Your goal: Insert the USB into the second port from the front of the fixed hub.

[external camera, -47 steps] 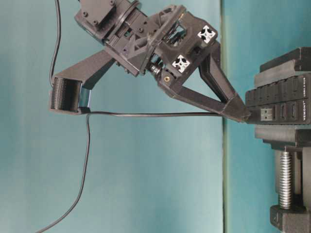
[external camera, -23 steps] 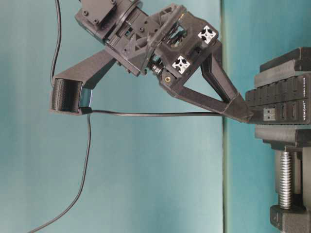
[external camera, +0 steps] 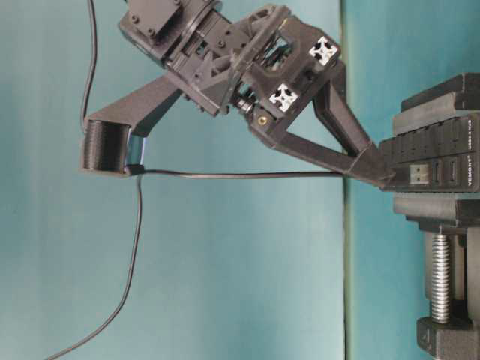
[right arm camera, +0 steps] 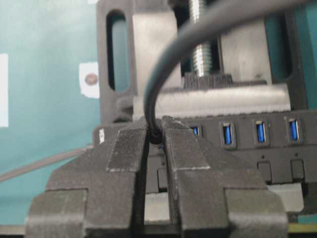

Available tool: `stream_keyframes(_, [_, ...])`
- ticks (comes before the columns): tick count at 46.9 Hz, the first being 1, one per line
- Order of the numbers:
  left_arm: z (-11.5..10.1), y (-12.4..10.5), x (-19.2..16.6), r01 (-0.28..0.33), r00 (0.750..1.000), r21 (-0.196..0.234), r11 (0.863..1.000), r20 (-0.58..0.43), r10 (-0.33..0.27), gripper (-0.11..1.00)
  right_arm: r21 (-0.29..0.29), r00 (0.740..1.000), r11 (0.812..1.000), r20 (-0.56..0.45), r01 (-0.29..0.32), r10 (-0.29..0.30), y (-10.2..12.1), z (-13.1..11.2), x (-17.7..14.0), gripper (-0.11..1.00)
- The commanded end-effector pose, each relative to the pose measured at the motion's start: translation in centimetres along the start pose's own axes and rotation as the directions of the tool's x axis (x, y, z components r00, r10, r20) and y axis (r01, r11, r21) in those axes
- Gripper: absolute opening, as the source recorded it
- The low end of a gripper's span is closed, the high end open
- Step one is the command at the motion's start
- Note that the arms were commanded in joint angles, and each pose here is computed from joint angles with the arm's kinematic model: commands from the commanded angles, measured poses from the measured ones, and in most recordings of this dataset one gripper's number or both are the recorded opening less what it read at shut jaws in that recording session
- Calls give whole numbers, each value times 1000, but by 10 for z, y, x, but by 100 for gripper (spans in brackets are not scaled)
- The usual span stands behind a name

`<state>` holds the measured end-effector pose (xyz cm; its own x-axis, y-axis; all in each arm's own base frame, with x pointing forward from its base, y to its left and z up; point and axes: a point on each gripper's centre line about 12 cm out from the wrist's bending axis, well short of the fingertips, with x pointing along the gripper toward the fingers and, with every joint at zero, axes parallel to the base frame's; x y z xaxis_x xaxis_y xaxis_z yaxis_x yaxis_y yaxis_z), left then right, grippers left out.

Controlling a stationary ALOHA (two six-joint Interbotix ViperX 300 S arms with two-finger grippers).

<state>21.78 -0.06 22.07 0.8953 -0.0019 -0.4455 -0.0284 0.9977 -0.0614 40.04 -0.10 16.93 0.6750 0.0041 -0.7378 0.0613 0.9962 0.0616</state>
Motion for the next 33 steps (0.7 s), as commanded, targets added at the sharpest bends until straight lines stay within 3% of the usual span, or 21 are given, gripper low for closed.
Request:
stream_keyframes(1, [5,0,0,-2,1000,0,1000,16,2,2,4,1000,1000,27,-5,5,2,7,-5,9])
stream_keyframes(33, [5,0,0,-2,1000,-1,1000,15,2,2,-5,1000,1000,10,4,-4,-1,3,0,9])
